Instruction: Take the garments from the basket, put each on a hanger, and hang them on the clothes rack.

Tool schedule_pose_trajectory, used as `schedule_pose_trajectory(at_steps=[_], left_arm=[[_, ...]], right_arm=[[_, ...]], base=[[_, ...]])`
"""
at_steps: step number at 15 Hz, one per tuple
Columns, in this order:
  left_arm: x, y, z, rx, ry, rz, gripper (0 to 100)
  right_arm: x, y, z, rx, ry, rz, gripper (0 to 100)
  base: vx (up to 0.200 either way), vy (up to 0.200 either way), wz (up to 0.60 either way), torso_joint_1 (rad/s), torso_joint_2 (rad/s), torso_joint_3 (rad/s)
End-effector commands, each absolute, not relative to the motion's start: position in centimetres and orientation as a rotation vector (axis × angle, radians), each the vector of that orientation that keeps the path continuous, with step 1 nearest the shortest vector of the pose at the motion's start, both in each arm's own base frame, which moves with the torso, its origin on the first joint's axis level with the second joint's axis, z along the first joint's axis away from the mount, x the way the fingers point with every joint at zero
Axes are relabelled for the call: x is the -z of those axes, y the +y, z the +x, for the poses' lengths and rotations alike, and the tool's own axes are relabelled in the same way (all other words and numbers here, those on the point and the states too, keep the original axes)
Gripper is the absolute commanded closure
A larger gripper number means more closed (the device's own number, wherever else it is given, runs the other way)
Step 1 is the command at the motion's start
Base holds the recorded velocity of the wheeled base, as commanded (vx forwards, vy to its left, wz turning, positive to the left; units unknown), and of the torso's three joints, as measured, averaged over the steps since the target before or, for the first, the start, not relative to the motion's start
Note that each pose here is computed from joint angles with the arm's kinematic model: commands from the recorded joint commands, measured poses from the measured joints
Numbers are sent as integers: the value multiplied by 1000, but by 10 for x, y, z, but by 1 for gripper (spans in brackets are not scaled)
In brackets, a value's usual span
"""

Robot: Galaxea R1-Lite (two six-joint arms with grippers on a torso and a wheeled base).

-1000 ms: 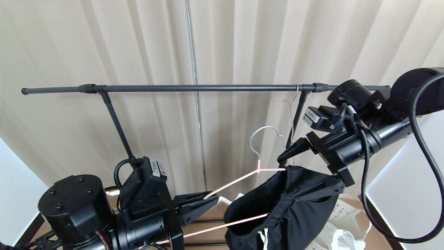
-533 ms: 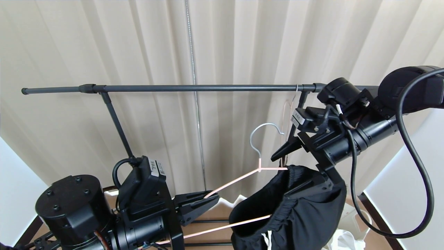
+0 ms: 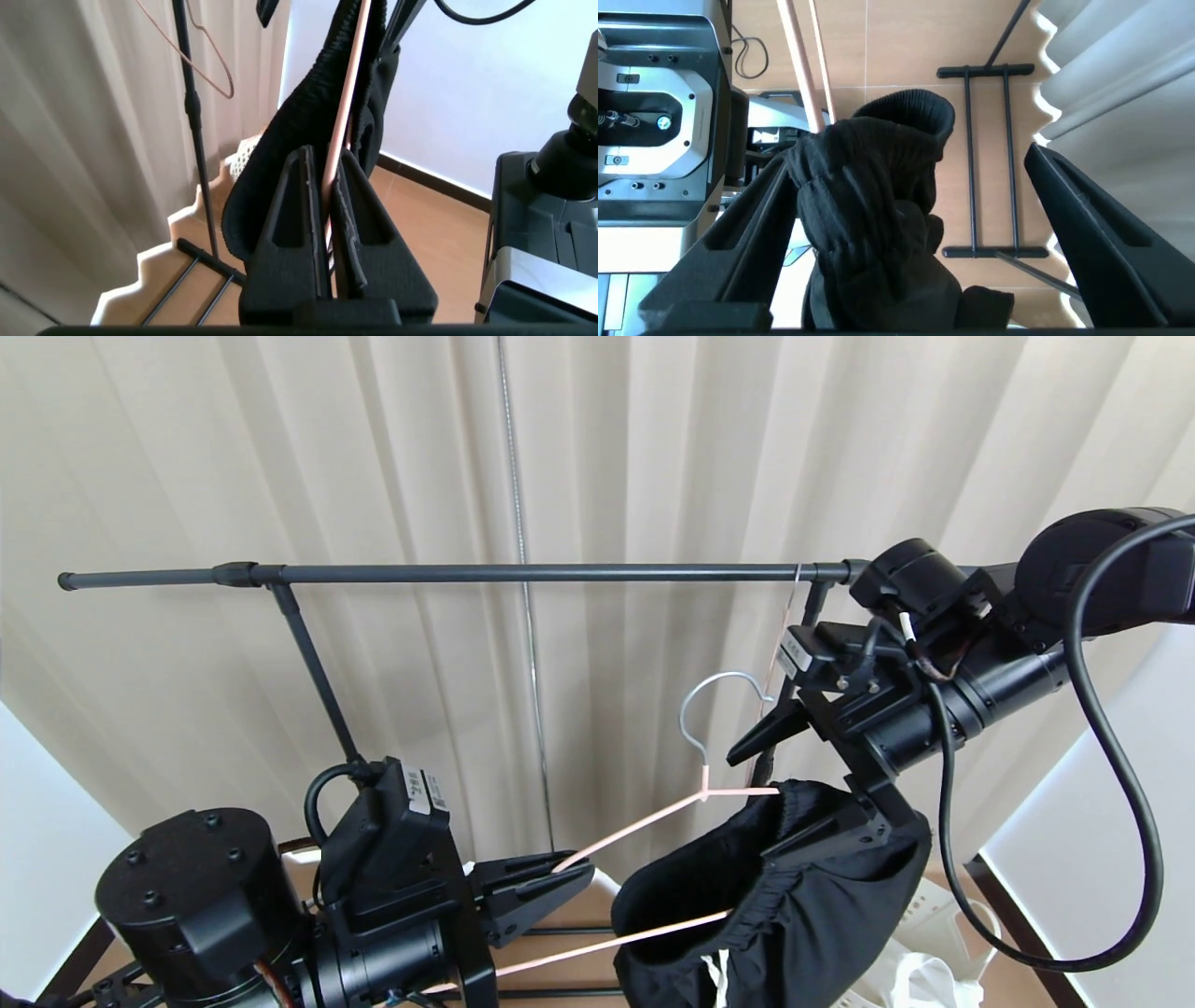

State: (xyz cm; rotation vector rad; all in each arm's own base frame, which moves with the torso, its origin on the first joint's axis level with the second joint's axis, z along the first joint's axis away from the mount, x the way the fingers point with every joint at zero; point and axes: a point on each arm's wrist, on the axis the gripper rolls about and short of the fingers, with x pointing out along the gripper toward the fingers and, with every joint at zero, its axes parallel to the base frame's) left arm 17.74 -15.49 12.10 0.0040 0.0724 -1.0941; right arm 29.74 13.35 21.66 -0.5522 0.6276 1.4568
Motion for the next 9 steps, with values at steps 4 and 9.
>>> schedule_pose_trajectory(at_steps=[4,9], left_arm=[[-121,-154,176,1095,74,6,100],[-120,-154,176,1092,78,6,100]], right_arm=[[-213,135,299,-1463,637,-550,100],[-216,134,295,-1464,634,-548,100]], base=[[0,0,0,0,0,0],[0,0,0,0,0,0]])
